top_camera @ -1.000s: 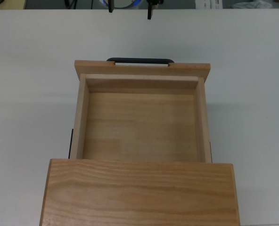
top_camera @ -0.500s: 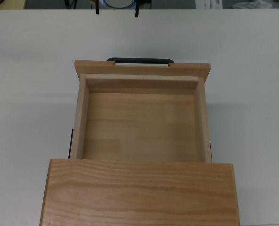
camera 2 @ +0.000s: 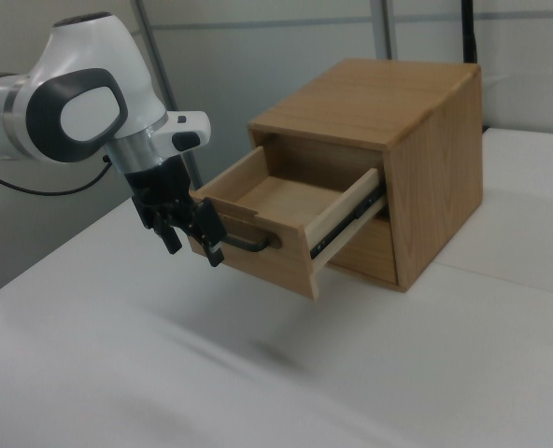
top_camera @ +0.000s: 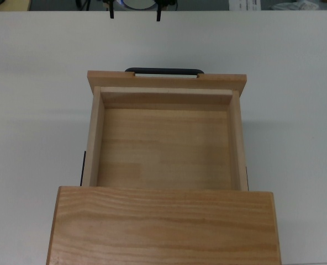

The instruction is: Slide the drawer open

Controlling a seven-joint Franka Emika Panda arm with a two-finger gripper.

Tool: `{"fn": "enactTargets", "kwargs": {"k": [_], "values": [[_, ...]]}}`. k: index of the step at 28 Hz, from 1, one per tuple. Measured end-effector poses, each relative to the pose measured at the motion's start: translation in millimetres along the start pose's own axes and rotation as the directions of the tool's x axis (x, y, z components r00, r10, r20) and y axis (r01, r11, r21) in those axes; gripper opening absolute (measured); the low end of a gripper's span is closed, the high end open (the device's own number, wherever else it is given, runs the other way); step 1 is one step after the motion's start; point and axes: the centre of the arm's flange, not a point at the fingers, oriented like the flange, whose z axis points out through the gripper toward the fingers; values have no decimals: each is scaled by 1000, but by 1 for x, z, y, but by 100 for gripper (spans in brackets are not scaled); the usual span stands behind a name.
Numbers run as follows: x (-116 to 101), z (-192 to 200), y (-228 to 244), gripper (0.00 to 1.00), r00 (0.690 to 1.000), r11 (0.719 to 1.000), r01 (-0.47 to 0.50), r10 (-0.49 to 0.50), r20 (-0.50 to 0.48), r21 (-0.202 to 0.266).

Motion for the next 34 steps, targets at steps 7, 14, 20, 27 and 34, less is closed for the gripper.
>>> {"fn": "enactTargets", "kwargs": {"k": [7, 14, 20, 27, 34], "values": [[2, 2, 4, 100, 1000, 1000, -7, 7, 4, 0], [2, 2, 5, 100, 1000, 1000, -8, 8, 3, 0], [2, 2, 5, 100, 1000, 1000, -8, 8, 3, 0], [2, 2, 5, 100, 1000, 1000, -8, 8, 4, 0], [2, 2, 5, 100, 1000, 1000, -8, 8, 4, 1]]}}
